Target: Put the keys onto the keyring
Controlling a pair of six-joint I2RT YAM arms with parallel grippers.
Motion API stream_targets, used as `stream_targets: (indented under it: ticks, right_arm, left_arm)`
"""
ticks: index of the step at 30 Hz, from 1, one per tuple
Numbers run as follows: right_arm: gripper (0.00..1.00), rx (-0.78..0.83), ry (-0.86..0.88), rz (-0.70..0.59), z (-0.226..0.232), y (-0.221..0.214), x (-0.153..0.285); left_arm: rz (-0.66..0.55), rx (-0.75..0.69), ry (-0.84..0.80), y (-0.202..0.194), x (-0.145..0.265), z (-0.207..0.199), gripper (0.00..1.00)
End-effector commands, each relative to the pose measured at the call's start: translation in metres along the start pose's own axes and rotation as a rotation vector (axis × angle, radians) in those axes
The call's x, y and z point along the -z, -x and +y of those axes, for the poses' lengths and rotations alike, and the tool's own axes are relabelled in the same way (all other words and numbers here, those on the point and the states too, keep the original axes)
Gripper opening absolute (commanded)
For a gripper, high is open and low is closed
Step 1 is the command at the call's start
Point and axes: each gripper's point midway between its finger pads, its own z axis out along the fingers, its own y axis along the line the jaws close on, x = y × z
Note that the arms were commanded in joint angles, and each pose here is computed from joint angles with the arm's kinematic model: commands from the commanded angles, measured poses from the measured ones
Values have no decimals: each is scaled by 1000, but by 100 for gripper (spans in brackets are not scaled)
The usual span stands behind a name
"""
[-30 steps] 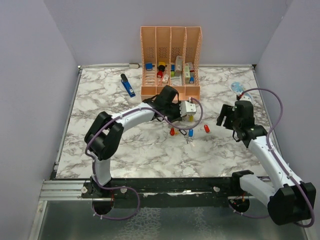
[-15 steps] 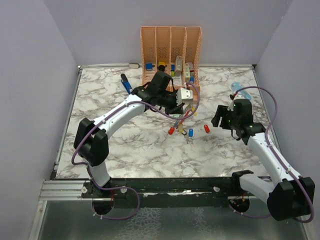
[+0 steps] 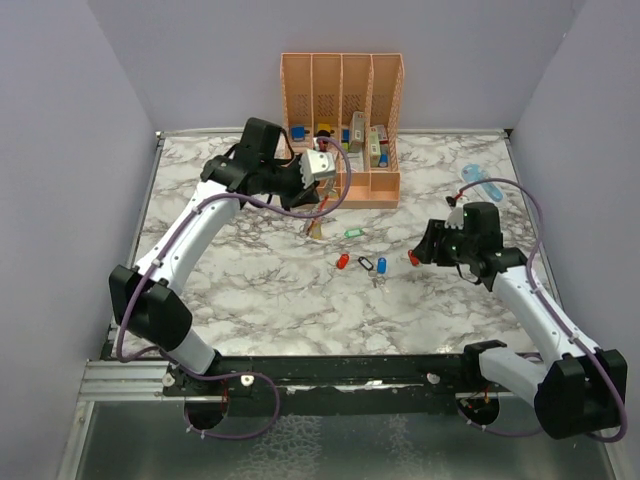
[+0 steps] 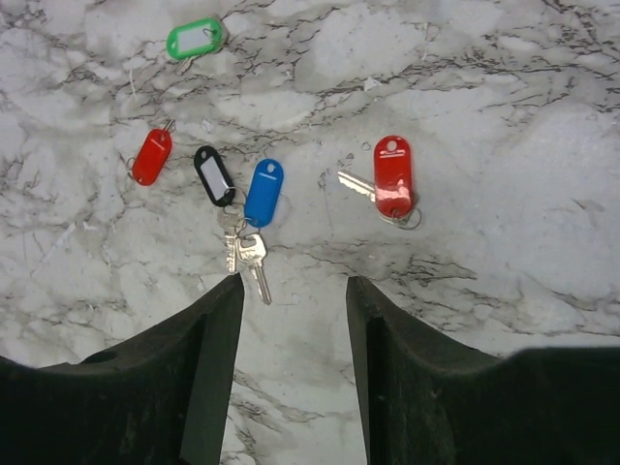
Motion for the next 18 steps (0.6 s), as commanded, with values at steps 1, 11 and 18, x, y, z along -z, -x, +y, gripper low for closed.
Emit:
stream_targets:
  ticks: [1,11,18]
  right_arm:
    - [46,-15,115,22,27,-5,-7]
    - [50,160,86,131,120,-26,-67]
    - [45,196,82,102,139,-14,-98]
  left_arm:
    - [26,-2,4,-13,25,-7,0]
    - [35,42,97,-40,47,11,0]
    - [48,64,122,-55,50,14,0]
